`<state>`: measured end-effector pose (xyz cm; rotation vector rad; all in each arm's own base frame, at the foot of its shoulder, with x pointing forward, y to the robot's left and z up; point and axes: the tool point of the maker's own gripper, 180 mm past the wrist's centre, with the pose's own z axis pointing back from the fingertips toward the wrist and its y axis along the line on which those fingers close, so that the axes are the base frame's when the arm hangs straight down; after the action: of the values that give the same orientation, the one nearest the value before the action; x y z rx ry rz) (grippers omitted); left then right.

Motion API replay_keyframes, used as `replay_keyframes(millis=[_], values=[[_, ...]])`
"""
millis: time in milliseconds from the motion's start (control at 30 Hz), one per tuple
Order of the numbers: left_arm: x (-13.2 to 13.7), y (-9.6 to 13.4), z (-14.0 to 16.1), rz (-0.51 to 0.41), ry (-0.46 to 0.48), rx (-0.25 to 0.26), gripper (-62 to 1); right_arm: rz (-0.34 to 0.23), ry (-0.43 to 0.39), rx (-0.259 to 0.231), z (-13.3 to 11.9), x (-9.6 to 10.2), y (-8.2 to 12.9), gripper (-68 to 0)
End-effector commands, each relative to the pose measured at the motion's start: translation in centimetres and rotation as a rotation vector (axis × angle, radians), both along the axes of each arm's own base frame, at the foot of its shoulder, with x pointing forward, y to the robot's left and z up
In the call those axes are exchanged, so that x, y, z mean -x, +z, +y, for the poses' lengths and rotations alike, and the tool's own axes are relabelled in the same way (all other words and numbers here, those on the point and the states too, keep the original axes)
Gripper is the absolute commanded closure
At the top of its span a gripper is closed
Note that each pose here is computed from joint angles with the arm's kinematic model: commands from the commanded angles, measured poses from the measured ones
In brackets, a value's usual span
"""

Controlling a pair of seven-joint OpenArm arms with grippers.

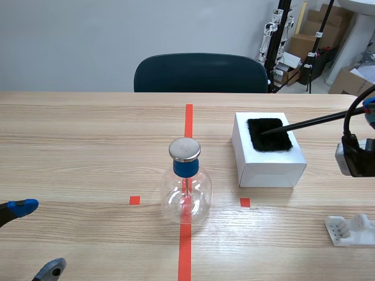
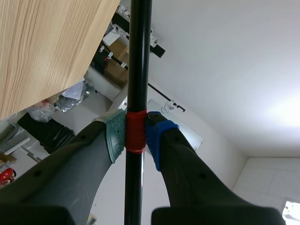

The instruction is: Do the electroscope experiment. rub the rod on the fur

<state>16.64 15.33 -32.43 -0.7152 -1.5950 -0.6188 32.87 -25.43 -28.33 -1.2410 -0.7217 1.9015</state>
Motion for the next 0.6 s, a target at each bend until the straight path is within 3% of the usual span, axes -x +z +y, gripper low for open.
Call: replay_keyframes(millis=[0, 167, 433, 567], values=[[-0.2, 0.5, 0.4, -0.017, 0.008, 0.008, -62.3, -0.013, 0.002, 0.032, -0.4, -0.3, 0.7, 0.0], [-0.2, 0.5, 0.4, -0.017, 0.008, 0.008, -62.3, -0.097, -0.109, 0.072, -2.5, -0.8, 2.1, 0.0], [-0.2, 0.5, 0.4, -0.017, 0.008, 0.008, -62.3, 0.006, 0.027, 0.023, 0.1, -0.2, 0.3, 0.0], [-0.2, 0.5, 0.4, -0.017, 0.008, 0.008, -62.3, -0.045, -0.041, 0.047, -1.2, -0.5, 1.2, 0.0]])
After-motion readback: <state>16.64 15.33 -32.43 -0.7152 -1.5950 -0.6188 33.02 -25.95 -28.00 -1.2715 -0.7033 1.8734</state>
